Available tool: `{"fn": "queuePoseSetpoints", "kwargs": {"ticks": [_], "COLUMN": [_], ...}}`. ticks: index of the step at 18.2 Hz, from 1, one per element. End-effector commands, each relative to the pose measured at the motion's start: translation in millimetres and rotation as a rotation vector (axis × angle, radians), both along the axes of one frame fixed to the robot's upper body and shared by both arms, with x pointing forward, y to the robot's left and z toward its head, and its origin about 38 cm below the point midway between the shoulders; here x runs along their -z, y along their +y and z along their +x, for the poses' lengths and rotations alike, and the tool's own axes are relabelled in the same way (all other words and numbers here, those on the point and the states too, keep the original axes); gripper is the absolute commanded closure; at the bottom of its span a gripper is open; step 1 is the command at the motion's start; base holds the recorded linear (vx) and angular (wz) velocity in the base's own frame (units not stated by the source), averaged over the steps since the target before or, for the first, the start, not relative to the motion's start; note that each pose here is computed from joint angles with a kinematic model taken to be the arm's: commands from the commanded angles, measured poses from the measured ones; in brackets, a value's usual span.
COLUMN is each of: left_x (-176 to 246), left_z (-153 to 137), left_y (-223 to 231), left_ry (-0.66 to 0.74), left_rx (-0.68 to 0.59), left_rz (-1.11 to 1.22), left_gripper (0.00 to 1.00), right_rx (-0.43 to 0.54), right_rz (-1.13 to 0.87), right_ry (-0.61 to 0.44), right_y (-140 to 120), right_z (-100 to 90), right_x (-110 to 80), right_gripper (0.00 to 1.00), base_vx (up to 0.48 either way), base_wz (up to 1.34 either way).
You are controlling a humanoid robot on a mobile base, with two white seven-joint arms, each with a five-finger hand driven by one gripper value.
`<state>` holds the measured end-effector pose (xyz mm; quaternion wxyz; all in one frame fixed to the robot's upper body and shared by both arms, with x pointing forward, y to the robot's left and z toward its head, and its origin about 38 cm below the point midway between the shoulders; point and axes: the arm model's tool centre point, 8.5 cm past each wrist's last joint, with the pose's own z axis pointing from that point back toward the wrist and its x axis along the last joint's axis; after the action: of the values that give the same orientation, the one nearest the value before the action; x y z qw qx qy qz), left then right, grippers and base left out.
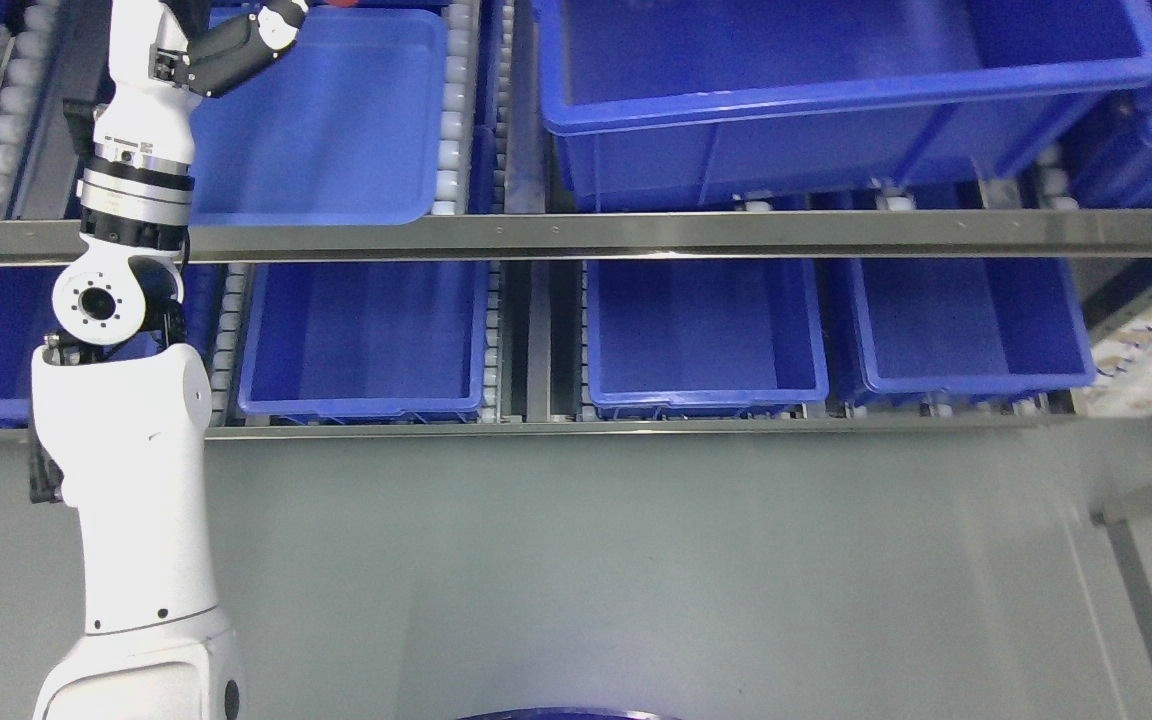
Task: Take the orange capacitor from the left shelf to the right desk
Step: 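Turn toward the steel table carrying the capacitor in the left hand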
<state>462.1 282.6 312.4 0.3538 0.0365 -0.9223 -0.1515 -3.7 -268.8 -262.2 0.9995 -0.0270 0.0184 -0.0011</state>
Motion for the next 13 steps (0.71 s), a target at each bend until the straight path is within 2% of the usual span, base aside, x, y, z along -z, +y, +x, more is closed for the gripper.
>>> {"fn": "queuePoseSetpoints", "kwargs": {"ticks": [1,7,10,13], "left_x": [-17.8,-19.7,17.2,39.1], "left_z": [-20.3,-32.5,-43.6,-50.4], "left_y": [-29.4,-101.3,-133.7,-142.4], "left_ry": [-0.081,-0.097,-0.020,0.029], "left_rx": [0.107,0.325,0.439,0.468], "left_rz": [0.010,0.132,0.192,0.194], "left_gripper": [0.99,0.99,0.99,0.99], "right_rx": [0.008,0.008,0.008,0.008], "right_rz": [-0.019,-0.019,-0.019,-0.019], "right_ry": [-0.021,-0.021,-0.021,-0.021], "right_y": [-11.5,-11.5,-11.5,-11.5], "right_z": [2.7,2.7,2.7,2.7], "right_x": [-0.4,-0.4,-0.4,-0.4], "right_gripper": [0.00,0.00,0.00,0.00], "base_vx": [-0.179,-0.164,-0.161,-0.036], "base_wz": [-0.54,-0.96,-1.23,-1.27]}}
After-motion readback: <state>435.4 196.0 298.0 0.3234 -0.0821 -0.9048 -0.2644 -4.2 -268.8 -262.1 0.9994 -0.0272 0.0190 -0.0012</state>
